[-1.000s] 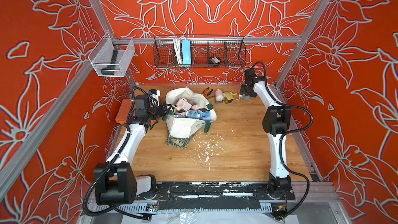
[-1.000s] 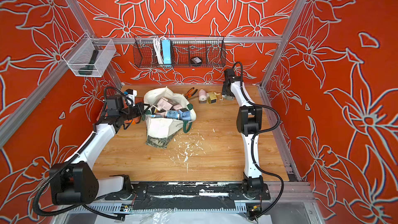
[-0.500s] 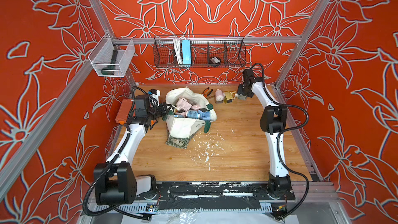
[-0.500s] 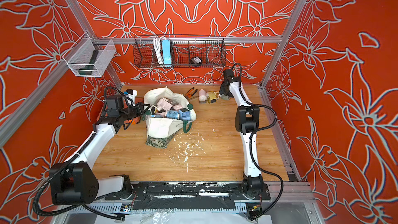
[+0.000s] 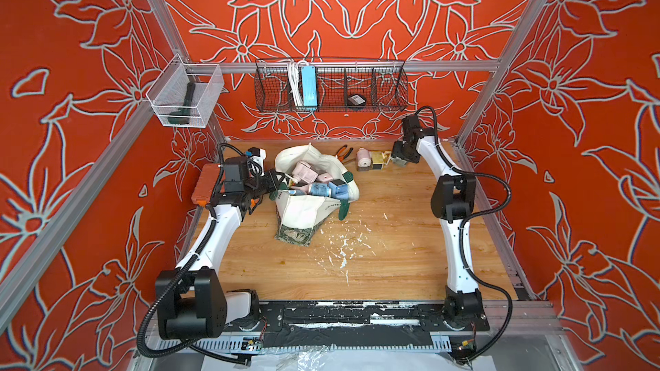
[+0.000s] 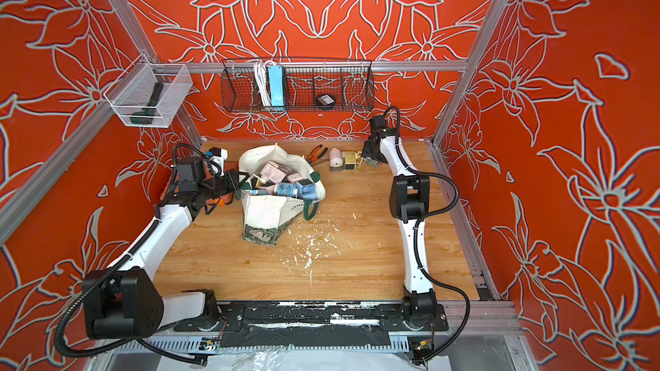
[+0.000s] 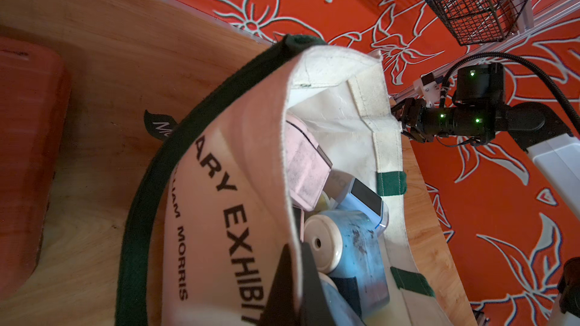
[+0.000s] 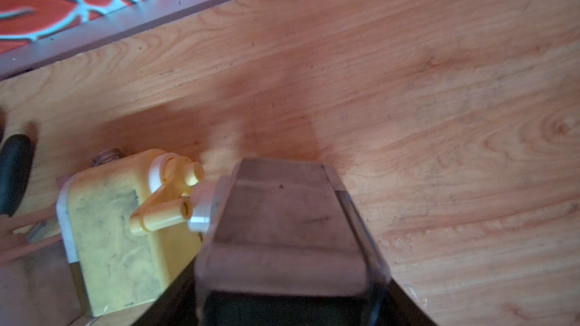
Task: Take out the pencil sharpeners from the tote bags
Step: Place the pencil sharpener at the center of the board.
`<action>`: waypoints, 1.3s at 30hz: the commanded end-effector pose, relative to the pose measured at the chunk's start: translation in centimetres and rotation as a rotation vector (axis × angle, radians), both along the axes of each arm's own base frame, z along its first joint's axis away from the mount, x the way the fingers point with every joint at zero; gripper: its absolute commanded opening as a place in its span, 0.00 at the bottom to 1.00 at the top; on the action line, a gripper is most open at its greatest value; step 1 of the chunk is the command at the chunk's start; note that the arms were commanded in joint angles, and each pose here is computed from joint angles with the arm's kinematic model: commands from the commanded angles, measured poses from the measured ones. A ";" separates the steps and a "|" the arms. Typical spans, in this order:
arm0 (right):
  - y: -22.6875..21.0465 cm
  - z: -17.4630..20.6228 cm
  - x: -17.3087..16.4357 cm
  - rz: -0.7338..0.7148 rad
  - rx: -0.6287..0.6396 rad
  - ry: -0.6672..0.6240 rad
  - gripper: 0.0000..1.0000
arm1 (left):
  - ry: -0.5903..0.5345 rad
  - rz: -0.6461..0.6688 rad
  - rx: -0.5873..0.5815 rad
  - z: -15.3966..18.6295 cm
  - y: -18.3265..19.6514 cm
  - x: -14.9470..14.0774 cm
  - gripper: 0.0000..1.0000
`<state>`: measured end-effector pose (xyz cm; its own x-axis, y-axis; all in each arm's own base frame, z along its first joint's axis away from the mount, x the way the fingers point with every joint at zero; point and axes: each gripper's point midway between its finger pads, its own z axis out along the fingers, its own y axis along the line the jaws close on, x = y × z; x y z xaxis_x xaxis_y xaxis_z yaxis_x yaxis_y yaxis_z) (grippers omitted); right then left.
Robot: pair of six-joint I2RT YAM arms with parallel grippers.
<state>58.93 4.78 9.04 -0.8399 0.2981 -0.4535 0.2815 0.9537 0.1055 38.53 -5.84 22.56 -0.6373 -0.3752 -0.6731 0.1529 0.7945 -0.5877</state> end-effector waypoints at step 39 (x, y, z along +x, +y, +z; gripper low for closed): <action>20.9 15.6 -22.3 0.638 0.233 -0.391 0.57 | -0.040 -0.051 0.032 1.2 -1.5 0.3 0.00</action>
